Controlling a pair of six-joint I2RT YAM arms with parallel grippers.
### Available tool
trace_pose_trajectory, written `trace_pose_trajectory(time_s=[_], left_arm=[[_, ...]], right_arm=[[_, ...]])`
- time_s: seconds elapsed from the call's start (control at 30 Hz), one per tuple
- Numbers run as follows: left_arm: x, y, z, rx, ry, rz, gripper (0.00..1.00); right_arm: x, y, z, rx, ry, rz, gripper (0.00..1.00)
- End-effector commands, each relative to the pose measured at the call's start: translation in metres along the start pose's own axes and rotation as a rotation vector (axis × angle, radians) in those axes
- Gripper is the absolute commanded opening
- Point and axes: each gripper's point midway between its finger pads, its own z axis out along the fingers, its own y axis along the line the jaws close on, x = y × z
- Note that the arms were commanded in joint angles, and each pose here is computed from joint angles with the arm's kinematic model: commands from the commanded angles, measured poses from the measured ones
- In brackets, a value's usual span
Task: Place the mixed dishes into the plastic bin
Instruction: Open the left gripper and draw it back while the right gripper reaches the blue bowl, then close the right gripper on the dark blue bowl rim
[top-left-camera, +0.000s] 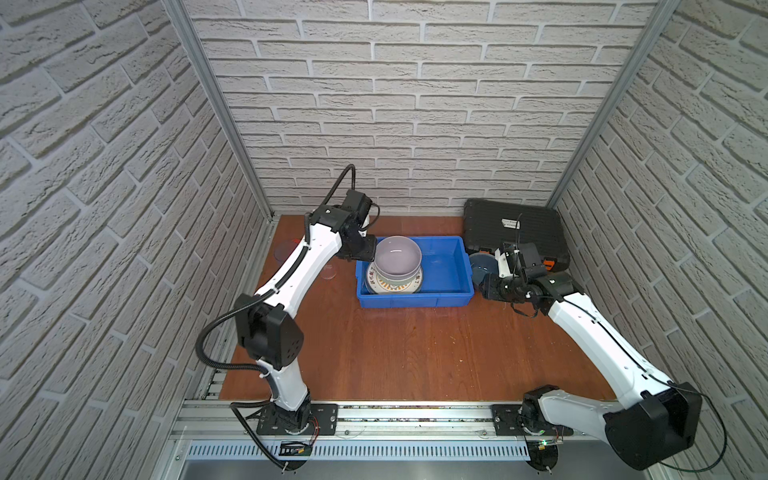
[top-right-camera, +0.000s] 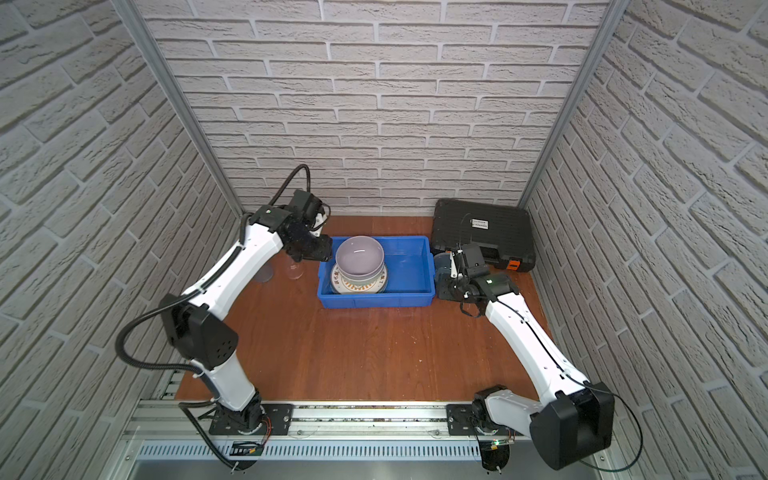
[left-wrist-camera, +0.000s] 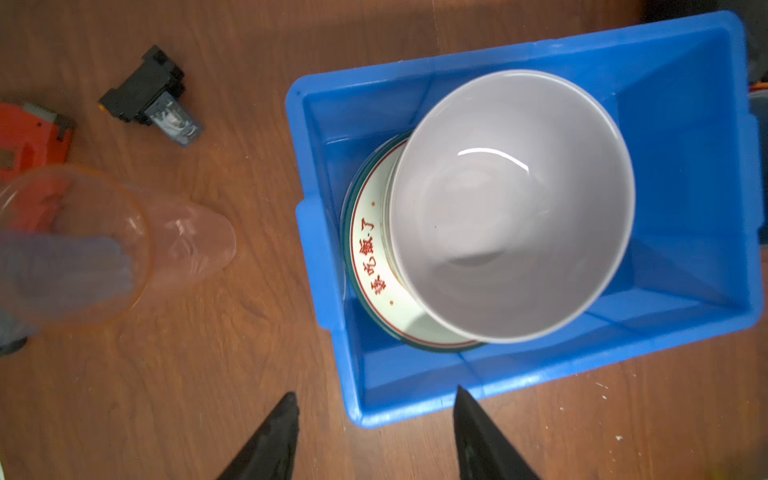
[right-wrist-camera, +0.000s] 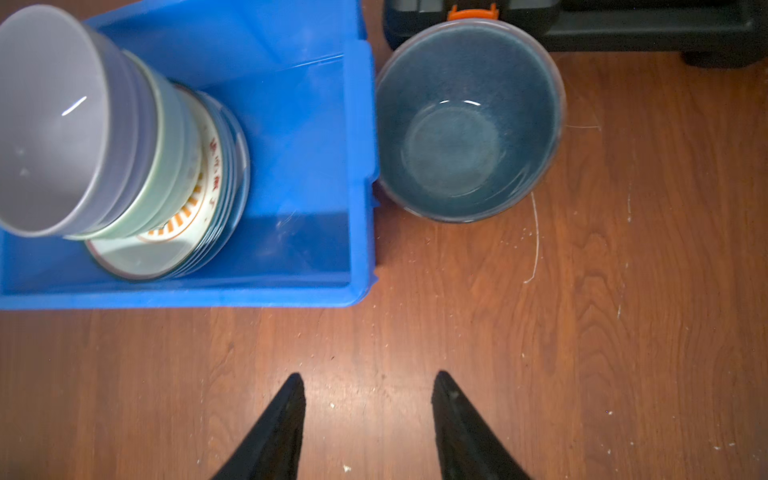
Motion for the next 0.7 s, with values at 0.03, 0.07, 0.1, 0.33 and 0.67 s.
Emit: trace_pose_trajectory(time_s=[0.03,0.07,0.1,0.33,0.67], left_arm=[[0.019,0.011,-0.013,-0.001,-0.098,-0.025,0.78],[0.026,0.016,-0.017,-0.001,-0.114,-0.036,0.81],[0.033,0.019,-0.017,0.0,-0.117,-0.043,0.83],[0.07,0.044,-0.021,-0.006,-0.111,-0.102,0.88],[0.088,0.057,-0.029,-0.021,-0.106,-0.136,0.88]], right_arm=[[-0.028,-0.015,0.011,0.022,-0.043,0.033,0.48],[-0.031,-0.022,0.014,0.044,-0.042,0.04,0.48],[-0.034,-0.028,0.018,0.064,-0.037,0.05,0.47],[-0.052,-0.068,0.048,0.15,-0.009,0.129,0.42],[-0.07,-0.09,0.098,0.182,0.034,0.165,0.37]])
